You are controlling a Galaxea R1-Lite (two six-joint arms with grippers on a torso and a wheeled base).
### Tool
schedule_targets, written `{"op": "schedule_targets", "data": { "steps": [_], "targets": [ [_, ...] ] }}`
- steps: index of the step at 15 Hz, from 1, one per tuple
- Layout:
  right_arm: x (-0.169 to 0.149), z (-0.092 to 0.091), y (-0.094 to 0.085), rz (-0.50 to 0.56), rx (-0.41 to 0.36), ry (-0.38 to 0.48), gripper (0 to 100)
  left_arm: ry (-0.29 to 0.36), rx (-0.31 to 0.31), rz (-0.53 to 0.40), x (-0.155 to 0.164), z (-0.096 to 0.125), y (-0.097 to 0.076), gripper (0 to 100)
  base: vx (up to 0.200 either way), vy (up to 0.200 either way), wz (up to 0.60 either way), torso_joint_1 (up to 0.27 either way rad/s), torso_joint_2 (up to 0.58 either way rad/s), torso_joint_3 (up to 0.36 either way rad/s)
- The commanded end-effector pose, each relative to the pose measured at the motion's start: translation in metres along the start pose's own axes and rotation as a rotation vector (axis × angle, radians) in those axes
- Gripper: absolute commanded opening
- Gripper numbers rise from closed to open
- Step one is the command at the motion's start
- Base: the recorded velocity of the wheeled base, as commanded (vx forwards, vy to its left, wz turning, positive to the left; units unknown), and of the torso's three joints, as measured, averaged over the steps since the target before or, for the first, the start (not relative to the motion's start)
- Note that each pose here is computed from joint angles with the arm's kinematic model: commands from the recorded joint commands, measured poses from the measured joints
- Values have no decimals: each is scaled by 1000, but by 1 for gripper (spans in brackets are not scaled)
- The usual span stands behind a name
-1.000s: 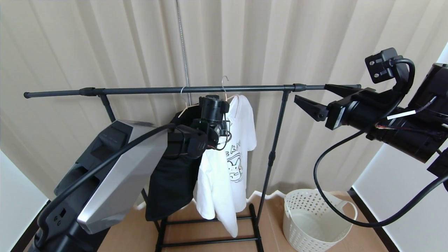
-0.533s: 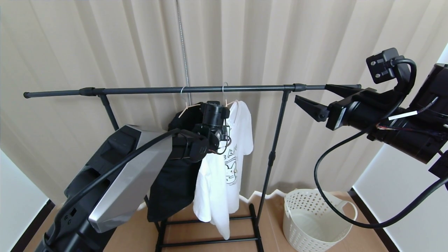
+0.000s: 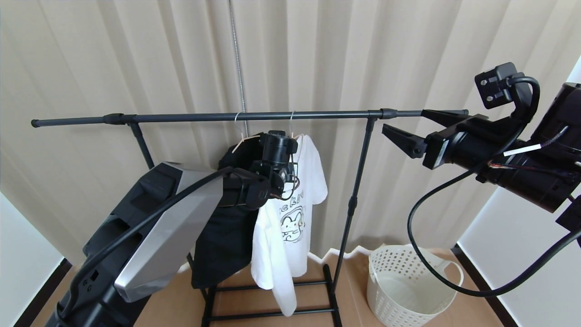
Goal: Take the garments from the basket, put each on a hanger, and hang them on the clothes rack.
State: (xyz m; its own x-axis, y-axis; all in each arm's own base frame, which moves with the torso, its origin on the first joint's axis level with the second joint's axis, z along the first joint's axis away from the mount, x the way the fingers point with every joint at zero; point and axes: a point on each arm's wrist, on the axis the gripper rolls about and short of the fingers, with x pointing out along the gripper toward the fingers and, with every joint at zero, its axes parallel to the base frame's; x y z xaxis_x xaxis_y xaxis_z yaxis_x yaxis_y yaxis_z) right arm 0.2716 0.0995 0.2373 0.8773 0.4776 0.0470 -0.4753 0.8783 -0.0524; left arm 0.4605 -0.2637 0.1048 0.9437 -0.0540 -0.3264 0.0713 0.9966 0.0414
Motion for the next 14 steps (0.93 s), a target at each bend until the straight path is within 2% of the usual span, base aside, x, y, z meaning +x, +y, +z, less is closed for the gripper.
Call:
{"op": "schedule_targets", "data": {
  "steps": [1, 5, 8, 9, 12, 14],
  "targets": [
    [1, -1, 0, 0, -1, 2, 100, -6, -2, -1, -5, 6, 1, 100, 0, 0, 0, 0, 0, 0],
    [0, 1, 0, 0, 0, -3, 100, -15, 4, -12, -38, 30, 10, 100, 0, 0, 0, 0, 0, 0],
    [1, 2, 0, 0, -2, -6, 100, -15, 28, -12, -52, 38, 17, 100, 0, 0, 0, 0, 0, 0],
    [0, 2, 0, 0, -1, -6, 100, -33, 26, -19, -79, 55, 27, 100, 0, 0, 0, 0, 0, 0],
    [1, 1, -1, -1, 0, -4, 100, -17, 38, -30, -119, 60, 42, 100, 0, 0, 0, 0, 0, 0],
    [2, 0, -3, -9, 0, -1, 100, -29, 34, -37, -150, 63, 55, 100, 0, 0, 0, 0, 0, 0]
  ]
}}
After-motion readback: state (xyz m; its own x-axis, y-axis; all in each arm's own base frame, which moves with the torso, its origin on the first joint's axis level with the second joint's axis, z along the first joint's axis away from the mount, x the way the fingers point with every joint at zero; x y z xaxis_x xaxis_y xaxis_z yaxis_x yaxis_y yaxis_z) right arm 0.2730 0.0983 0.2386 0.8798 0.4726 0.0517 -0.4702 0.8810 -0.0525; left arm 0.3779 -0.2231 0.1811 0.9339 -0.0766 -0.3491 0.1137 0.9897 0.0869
